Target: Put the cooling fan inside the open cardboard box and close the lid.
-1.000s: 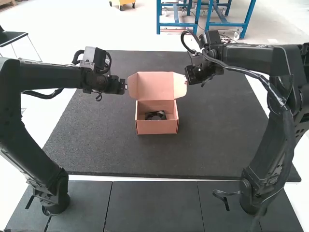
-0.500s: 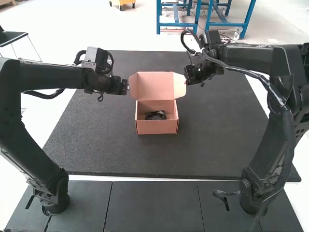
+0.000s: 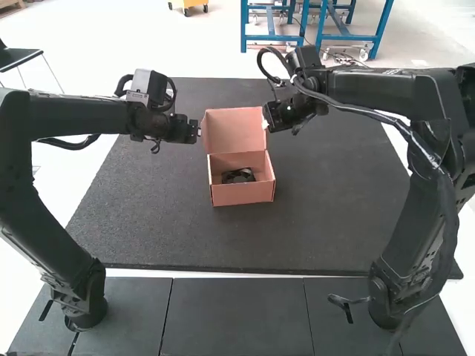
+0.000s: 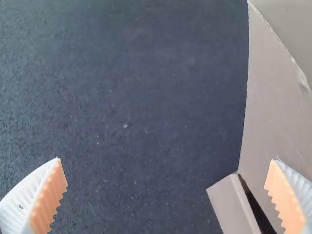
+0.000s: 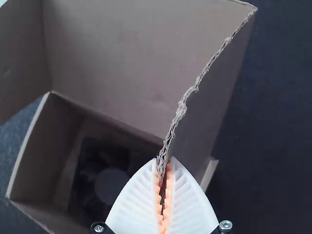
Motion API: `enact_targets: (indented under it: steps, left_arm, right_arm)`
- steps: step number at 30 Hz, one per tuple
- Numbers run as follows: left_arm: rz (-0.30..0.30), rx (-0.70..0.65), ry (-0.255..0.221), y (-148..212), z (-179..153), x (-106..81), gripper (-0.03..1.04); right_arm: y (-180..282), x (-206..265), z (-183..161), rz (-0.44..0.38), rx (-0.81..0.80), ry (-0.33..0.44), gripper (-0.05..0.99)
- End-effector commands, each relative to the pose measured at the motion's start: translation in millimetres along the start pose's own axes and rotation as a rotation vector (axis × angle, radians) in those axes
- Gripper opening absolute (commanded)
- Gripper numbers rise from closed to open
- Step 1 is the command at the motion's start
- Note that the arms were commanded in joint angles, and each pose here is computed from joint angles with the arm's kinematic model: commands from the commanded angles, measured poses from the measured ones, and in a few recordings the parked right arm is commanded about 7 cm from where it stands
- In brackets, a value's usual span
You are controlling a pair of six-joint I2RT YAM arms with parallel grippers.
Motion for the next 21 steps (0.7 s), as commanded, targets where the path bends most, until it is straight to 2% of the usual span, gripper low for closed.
enact_targets:
  steps: [1, 13, 21]
  left_arm:
    - [-0.017, -0.07, -0.01, 13, 23, -4.3, 0.96]
    - [-0.045, -0.058, -0.011, 15, 20, -7.4, 0.96]
    - [-0.083, -0.034, -0.033, 16, 16, -18.9, 0.96]
  right_arm:
    - [10, 13, 12, 0.041, -0.035, 0.001, -0.02]
    - [7, 7, 4, 0.03, -0.011, -0.004, -0.02]
    - [5, 6, -4, 0.025, 0.02, -0.01, -0.02]
Point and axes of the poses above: each hand's point on the last joint's axis, 136 mm out from that joint toward the fingers, its own y axis back along the fingers, its own x axis along the line the jaws close on, z = x × y, the point moved 6 cm from there along y, back along the fingers, and after that the axes turned 8 degrees about -y, right-handed, at the moved point
